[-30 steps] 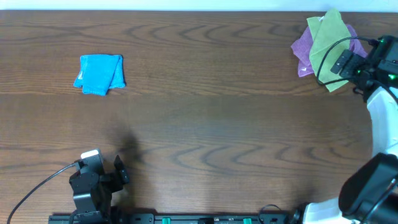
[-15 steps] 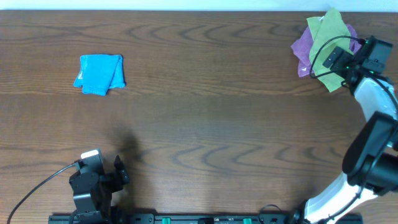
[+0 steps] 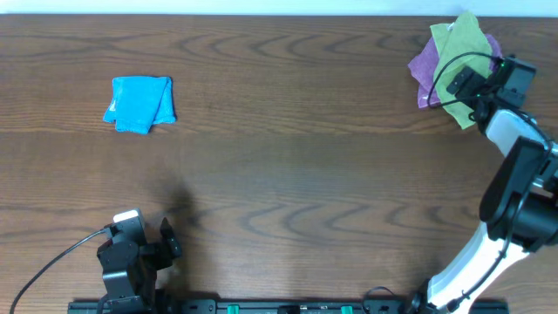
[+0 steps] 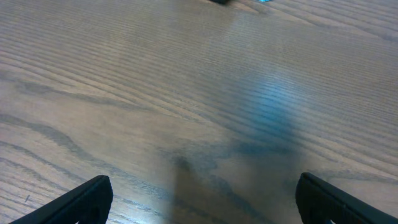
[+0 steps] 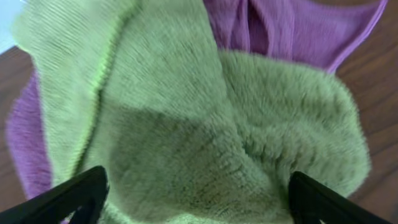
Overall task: Fold the cloth
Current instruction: 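Reach the right gripper to the lime-green cloth on the purple cloth, then grasp the green cloth with the right gripper and drag it left, then pull the green cloth toward table center with the right gripper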
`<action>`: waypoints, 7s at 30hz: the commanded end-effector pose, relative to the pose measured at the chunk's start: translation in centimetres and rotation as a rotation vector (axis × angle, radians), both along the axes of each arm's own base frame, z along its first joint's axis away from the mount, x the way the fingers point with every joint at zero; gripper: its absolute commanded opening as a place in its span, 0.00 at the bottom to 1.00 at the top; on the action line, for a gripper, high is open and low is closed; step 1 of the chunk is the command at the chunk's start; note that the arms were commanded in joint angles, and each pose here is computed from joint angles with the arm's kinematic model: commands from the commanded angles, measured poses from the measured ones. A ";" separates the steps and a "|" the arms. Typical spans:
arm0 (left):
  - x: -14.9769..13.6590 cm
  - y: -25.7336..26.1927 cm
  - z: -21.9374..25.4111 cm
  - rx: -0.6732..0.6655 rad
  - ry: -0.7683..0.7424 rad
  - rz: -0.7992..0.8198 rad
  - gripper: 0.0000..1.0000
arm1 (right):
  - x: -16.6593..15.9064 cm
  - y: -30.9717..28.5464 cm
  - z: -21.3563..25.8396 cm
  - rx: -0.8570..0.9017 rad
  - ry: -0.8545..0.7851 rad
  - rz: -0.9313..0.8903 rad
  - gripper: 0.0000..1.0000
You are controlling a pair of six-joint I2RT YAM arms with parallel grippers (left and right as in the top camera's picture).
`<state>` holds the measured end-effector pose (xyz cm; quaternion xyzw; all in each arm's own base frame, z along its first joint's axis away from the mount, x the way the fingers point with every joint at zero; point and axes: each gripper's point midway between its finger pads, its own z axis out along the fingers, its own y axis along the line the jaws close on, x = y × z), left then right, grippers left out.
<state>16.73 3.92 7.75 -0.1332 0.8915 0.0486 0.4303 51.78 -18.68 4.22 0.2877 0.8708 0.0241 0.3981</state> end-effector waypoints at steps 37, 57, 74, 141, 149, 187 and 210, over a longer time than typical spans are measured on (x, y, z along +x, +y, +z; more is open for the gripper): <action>-1.2 0.3 -1.5 0.016 0.073 0.017 0.95 | -5.6 13.7 9.8 0.057 0.153 0.252 0.02; -1.2 0.3 -1.5 0.016 0.073 0.017 0.95 | -9.4 31.3 15.0 0.020 0.136 0.652 0.02; -1.2 0.3 -1.5 0.015 0.073 0.018 0.95 | -14.1 35.2 15.5 -0.060 0.204 0.854 0.02; -1.2 0.3 -1.5 0.016 0.073 0.017 0.95 | -3.1 29.5 -0.6 0.378 0.096 0.558 0.59; -1.2 0.3 -1.5 0.016 0.073 0.017 0.95 | -1.7 29.1 0.5 0.347 0.025 0.552 0.18; -1.2 0.3 -1.5 0.016 0.073 0.017 0.95 | 3.3 24.7 8.7 -0.087 -0.001 0.589 0.99; -1.2 0.3 -1.5 0.016 0.073 0.017 0.95 | -3.4 24.4 -4.9 0.204 0.439 0.473 0.68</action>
